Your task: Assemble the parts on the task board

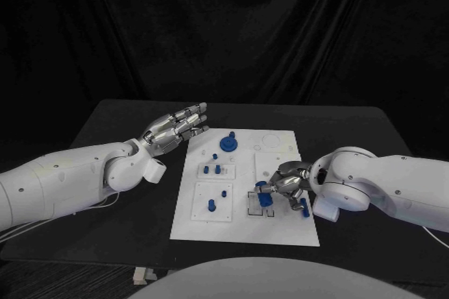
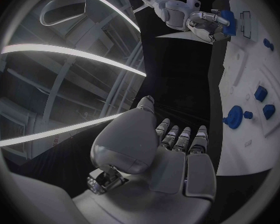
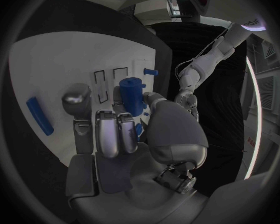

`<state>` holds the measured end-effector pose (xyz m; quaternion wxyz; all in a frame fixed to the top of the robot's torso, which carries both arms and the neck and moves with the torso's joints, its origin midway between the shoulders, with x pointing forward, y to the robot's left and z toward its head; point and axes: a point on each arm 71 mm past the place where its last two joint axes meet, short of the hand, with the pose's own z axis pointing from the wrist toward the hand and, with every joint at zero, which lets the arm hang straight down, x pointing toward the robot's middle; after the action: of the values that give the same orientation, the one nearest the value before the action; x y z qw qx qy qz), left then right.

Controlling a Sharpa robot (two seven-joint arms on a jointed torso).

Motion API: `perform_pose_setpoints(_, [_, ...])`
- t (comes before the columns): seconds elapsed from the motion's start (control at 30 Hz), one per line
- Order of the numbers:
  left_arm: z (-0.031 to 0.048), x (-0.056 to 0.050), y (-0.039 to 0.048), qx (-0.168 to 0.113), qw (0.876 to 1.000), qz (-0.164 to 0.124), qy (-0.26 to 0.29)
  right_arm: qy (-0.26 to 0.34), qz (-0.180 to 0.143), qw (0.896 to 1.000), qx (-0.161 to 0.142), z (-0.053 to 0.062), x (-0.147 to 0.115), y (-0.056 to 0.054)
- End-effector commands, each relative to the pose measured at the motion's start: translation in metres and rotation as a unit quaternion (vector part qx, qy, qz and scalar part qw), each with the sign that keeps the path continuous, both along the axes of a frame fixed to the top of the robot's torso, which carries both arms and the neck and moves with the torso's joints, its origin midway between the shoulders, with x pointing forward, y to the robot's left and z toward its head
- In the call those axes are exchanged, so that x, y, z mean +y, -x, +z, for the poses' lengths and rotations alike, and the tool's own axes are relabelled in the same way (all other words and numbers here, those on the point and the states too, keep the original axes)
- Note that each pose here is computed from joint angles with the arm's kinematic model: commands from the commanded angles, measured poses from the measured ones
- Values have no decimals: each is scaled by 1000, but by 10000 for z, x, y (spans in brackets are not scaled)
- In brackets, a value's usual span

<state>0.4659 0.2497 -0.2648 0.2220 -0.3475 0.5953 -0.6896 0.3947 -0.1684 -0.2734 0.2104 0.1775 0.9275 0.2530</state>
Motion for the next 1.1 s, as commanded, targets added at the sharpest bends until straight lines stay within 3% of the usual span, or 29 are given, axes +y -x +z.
perform_pose_setpoints(0.03, [7, -29, 7, -1, 1000, -7, 9, 29, 4, 999, -13, -38, -13, 0])
perform_pose_setpoints(0.77, [0, -37, 11, 3, 1000, -11, 9, 46, 26, 999, -13, -95, 45, 44])
perform_pose_setpoints(1.1, [-9, -46, 10, 6, 1000, -14, 9, 55, 49, 997, 5, -121, 67, 76])
